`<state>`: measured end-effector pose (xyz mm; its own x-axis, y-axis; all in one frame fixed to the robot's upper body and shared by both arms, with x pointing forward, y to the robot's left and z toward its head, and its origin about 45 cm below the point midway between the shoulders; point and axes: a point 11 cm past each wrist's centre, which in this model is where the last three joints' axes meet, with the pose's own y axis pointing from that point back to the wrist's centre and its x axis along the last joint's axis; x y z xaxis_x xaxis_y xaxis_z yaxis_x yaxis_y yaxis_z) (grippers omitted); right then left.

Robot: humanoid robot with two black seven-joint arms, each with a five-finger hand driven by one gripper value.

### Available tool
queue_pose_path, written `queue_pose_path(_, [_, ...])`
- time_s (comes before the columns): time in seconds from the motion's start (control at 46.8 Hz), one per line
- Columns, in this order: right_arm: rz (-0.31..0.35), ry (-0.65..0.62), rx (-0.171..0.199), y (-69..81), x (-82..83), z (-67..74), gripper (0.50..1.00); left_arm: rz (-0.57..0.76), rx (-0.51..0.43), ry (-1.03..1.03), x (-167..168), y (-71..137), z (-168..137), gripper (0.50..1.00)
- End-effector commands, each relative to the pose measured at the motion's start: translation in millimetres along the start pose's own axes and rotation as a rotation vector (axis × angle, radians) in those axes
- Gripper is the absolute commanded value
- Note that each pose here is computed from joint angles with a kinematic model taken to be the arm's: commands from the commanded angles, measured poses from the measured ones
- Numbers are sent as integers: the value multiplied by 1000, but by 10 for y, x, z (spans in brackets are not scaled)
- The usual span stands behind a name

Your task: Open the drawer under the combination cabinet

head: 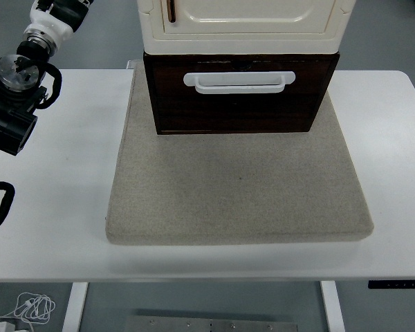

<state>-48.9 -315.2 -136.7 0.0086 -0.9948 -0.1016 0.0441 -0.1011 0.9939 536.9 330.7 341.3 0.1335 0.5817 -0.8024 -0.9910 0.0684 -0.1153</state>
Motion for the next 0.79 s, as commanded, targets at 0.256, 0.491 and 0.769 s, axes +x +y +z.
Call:
queue_pose_path(0.256, [0, 0, 0, 0, 0, 0, 926, -46, -94, -97, -267, -51, 648, 1000])
queue_pose_path(0.491, [0, 0, 0, 0, 0, 0, 926, -132, -183, -145, -755, -92, 1210, 1000])
queue_pose_path(0.769, [0, 0, 0, 0, 0, 0, 926, -299, -219, -335, -1677, -113, 1511, 1000])
